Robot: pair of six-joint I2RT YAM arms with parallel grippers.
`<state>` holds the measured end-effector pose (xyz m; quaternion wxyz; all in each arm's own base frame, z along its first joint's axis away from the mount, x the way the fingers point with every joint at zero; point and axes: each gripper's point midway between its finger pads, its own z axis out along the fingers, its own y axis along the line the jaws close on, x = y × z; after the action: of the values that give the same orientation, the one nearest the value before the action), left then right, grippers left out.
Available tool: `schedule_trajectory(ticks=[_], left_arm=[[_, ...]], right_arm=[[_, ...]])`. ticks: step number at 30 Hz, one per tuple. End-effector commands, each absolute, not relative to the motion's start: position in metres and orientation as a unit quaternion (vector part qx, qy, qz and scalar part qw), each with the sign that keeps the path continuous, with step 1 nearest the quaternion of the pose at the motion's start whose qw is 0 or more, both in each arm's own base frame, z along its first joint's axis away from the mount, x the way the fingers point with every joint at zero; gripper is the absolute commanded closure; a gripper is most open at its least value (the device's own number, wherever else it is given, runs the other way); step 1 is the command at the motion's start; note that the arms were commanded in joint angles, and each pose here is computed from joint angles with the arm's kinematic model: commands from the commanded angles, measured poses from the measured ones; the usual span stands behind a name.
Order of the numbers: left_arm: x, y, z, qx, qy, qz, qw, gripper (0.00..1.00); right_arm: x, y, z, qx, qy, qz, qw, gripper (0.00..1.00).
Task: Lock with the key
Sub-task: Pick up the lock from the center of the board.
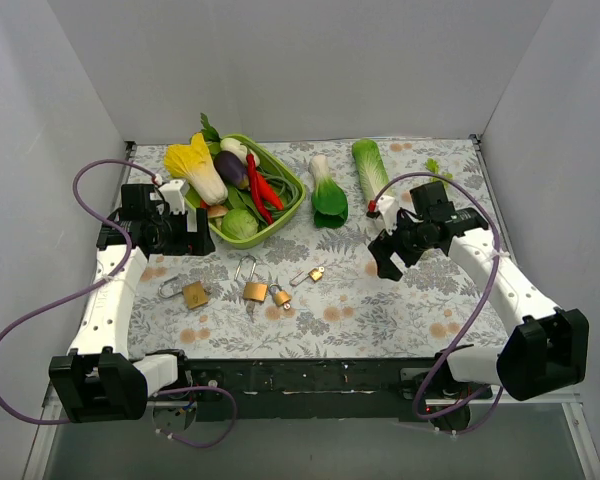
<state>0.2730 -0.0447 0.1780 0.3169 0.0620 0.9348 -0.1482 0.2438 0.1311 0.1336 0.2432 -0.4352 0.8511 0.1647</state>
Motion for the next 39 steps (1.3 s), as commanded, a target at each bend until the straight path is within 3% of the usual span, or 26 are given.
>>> schedule_trajectory(ticks=[1, 4, 7, 14, 26, 39], left_arm=[[0.289, -0.041, 0.211, -0.001, 0.916, -0.142, 0.376, 0.02], [0.296, -0.042, 0.237, -0.001, 0.895, -0.145, 0.423, 0.02], [0.3, -0.043, 0.258, 0.033, 0.876, -0.141, 0.459, 0.02], [0.271, -0.082, 0.252, 0.106, 0.881, -0.244, 0.391, 0.02], [0.25, -0.107, 0.264, 0.107, 0.85, -0.379, 0.351, 0.02], [0.26, -0.093, 0.247, 0.045, 0.858, -0.38, 0.342, 0.02]], right_arm=[[0.253, 0.152, 0.174, -0.485, 0.792, 0.192, 0.317, 0.02], [0.251, 0.164, 0.186, -0.546, 0.743, 0.193, 0.335, 0.02], [0.256, 0.176, 0.185, -0.576, 0.735, 0.188, 0.304, 0.02], [0.269, 0.216, 0.168, -0.658, 0.683, 0.209, 0.237, 0.02], [0.233, 0.277, 0.132, -0.804, 0.495, 0.274, 0.186, 0.02], [0.254, 0.297, 0.078, -0.88, 0.385, 0.201, 0.19, 0.19]])
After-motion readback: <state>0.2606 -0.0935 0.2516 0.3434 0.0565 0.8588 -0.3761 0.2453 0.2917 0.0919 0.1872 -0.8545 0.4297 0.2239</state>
